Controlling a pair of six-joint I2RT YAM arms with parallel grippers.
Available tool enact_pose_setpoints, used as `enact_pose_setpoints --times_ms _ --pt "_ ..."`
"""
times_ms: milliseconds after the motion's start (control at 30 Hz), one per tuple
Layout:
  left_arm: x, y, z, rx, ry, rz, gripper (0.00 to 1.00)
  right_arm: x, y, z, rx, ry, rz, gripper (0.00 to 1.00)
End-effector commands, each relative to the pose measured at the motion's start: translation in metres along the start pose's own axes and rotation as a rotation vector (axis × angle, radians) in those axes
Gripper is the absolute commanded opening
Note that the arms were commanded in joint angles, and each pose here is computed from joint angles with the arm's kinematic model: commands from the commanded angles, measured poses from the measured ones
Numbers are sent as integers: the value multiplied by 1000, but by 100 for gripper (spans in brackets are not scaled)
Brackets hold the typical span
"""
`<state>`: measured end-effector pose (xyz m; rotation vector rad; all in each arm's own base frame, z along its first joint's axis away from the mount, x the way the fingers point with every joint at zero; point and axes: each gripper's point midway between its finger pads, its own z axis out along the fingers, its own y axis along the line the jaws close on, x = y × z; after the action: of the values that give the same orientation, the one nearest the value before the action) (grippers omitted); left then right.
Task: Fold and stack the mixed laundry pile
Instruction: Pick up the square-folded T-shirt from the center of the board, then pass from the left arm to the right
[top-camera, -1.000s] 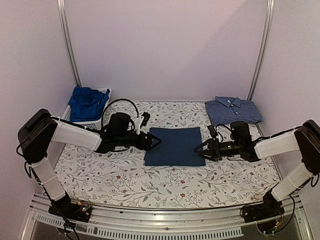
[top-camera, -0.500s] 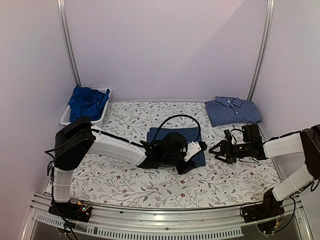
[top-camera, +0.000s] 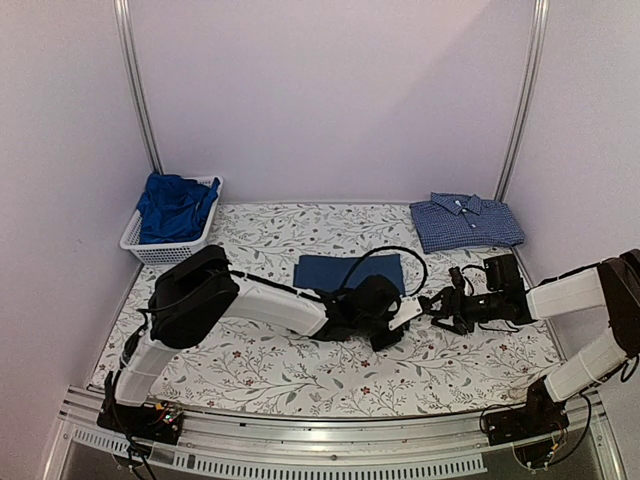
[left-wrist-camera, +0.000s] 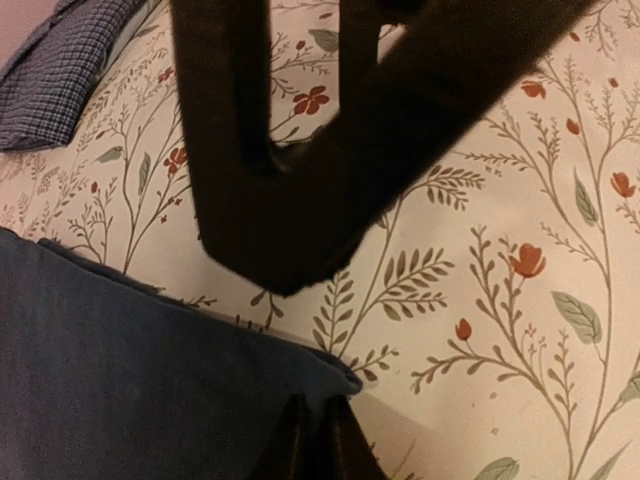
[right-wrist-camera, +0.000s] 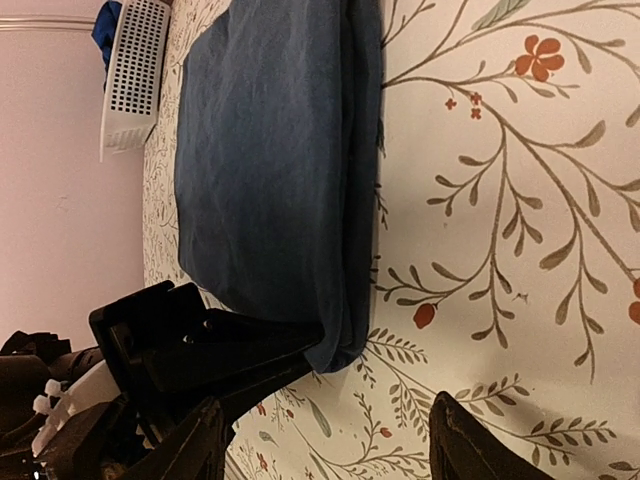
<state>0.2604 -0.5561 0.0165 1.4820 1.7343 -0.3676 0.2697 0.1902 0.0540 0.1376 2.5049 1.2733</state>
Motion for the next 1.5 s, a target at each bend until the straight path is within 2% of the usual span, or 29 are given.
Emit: enact_pose_setpoints --times_ms 0,200,333,533,967,1300,1467 --pt "13 -8 -2 22 27 9 0 7 -9 4 -2 10 43 68" --pt "-20 -1 -35 84 -111 -67 0 9 -3 15 -32 23 93 73" --pt "-22 1 -38 83 -116 -69 0 9 5 23 -68 38 127 77" --pt "-26 6 -43 72 -128 -73 0 15 4 36 -92 51 192 77" --pt "-48 2 -66 78 -179 -51 0 26 1 66 -119 97 317 70" --pt "-42 -17 -69 104 -165 -17 0 5 6 83 -149 69 385 65" --pt "-40 -25 -70 117 -159 -10 0 0 -5 96 -144 75 441 59"
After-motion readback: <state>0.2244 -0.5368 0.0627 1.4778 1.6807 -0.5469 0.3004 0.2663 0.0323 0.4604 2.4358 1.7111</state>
